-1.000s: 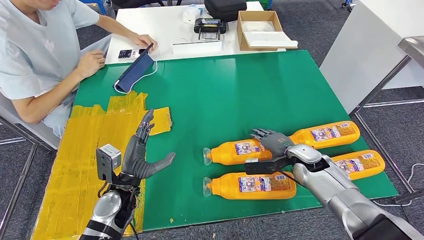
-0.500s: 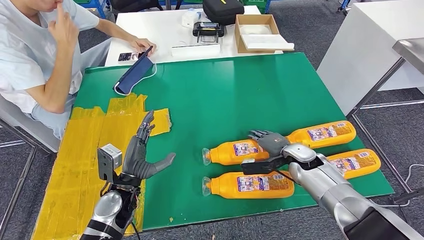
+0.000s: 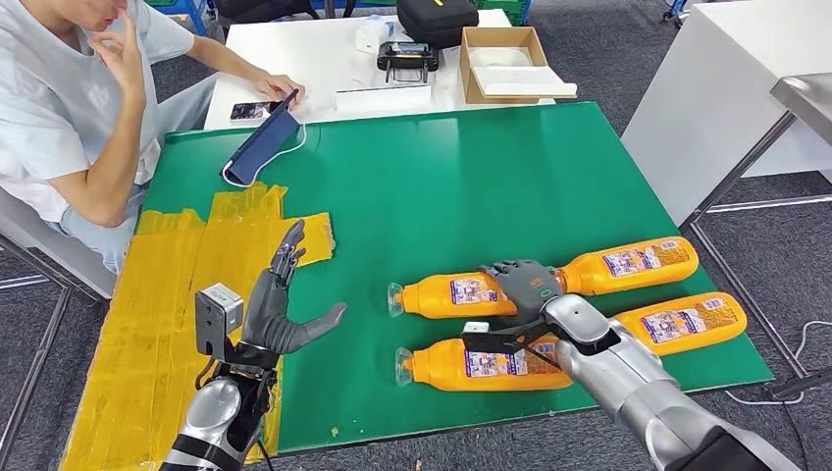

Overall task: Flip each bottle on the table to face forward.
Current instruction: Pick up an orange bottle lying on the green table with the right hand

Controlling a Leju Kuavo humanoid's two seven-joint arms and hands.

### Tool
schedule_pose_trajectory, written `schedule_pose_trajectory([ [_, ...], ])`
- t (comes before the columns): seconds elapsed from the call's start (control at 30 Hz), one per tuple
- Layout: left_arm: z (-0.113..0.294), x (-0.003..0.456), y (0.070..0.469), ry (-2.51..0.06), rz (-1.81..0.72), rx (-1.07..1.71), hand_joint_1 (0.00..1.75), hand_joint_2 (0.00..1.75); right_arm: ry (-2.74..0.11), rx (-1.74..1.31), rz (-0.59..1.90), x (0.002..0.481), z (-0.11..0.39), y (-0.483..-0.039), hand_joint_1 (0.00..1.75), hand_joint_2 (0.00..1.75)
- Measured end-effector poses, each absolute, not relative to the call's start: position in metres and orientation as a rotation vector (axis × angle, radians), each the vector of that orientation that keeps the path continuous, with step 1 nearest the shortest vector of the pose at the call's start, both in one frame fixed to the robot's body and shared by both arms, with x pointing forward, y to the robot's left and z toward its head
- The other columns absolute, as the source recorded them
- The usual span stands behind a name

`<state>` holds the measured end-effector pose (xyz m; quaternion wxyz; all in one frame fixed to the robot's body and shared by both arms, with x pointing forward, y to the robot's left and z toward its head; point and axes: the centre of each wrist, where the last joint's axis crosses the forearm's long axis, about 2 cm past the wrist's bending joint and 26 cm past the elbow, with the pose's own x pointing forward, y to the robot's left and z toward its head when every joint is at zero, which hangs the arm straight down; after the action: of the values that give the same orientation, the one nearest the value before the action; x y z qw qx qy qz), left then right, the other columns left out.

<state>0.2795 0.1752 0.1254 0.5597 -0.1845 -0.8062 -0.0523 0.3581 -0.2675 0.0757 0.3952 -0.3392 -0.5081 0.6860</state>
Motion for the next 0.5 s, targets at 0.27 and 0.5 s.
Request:
schedule_pose_trajectory([
  [0.27,0.127,0.274,0.172,-1.893,-0.130,-0.431,0.00,1.75,-1.481,-0.930,1.550,0.333,0.072,-0.242,1.75,1.75],
  [0.5,0.127,0.272,0.171,-1.889,-0.153,-0.411,0.00,1.75,-1.722,-0.934,1.210,0.318,0.090,-0.224,1.75,1.75],
])
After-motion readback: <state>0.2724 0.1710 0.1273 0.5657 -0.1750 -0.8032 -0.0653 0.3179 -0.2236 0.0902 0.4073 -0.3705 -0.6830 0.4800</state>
